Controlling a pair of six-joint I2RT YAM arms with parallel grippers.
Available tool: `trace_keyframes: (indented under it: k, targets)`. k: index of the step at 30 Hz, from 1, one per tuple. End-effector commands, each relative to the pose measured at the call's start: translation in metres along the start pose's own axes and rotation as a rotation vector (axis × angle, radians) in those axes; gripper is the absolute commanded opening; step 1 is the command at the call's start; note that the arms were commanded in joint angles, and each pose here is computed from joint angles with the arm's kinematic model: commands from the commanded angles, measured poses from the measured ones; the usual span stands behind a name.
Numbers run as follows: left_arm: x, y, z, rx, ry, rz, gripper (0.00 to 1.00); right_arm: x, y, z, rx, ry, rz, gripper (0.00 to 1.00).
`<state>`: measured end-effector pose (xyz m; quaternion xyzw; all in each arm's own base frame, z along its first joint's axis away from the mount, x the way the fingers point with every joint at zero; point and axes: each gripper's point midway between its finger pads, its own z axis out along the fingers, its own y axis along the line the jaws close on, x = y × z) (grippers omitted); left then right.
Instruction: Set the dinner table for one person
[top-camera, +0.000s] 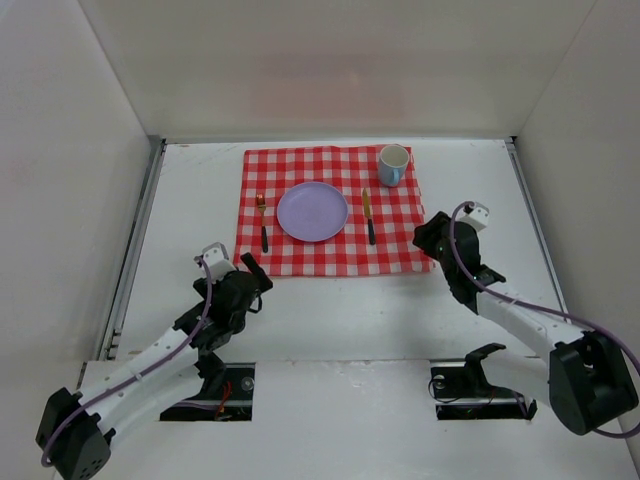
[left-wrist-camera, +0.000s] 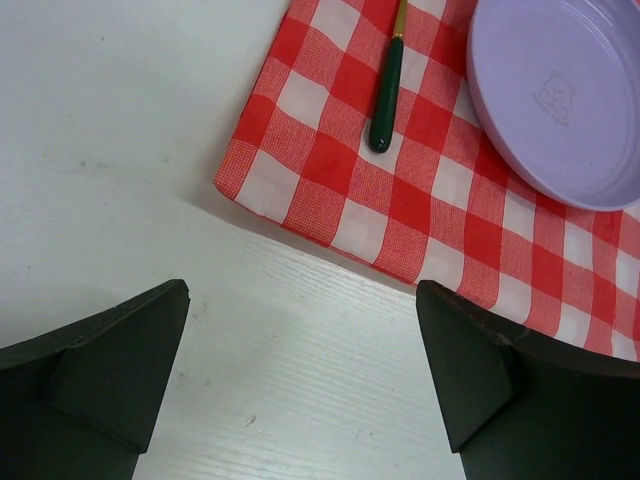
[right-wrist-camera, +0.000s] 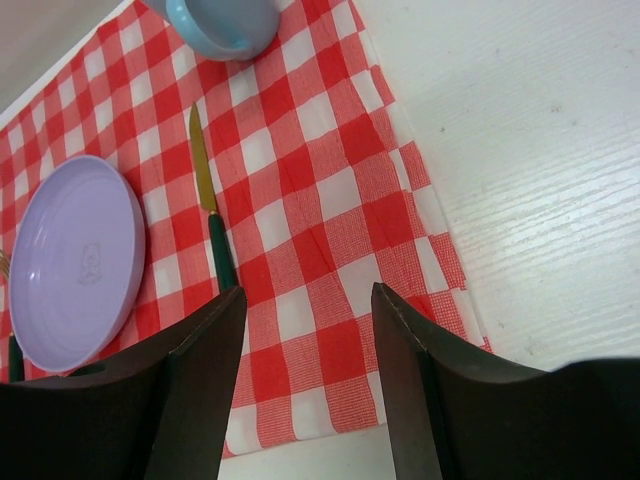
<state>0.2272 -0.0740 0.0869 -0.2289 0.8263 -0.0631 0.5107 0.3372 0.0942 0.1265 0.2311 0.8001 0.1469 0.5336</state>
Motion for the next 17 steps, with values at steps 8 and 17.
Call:
trace_keyframes:
  k: [8, 17]
  targets:
    - [0.017, -0.016, 0.003, 0.041, 0.042, -0.008, 1.00, -0.019, -0.013, 0.002, 0.074, -0.120, 0.000, 0.59]
    - [0.021, -0.022, 0.003, 0.067, 0.048, 0.008, 1.00, -0.012, -0.032, 0.012, 0.104, -0.192, -0.036, 0.59]
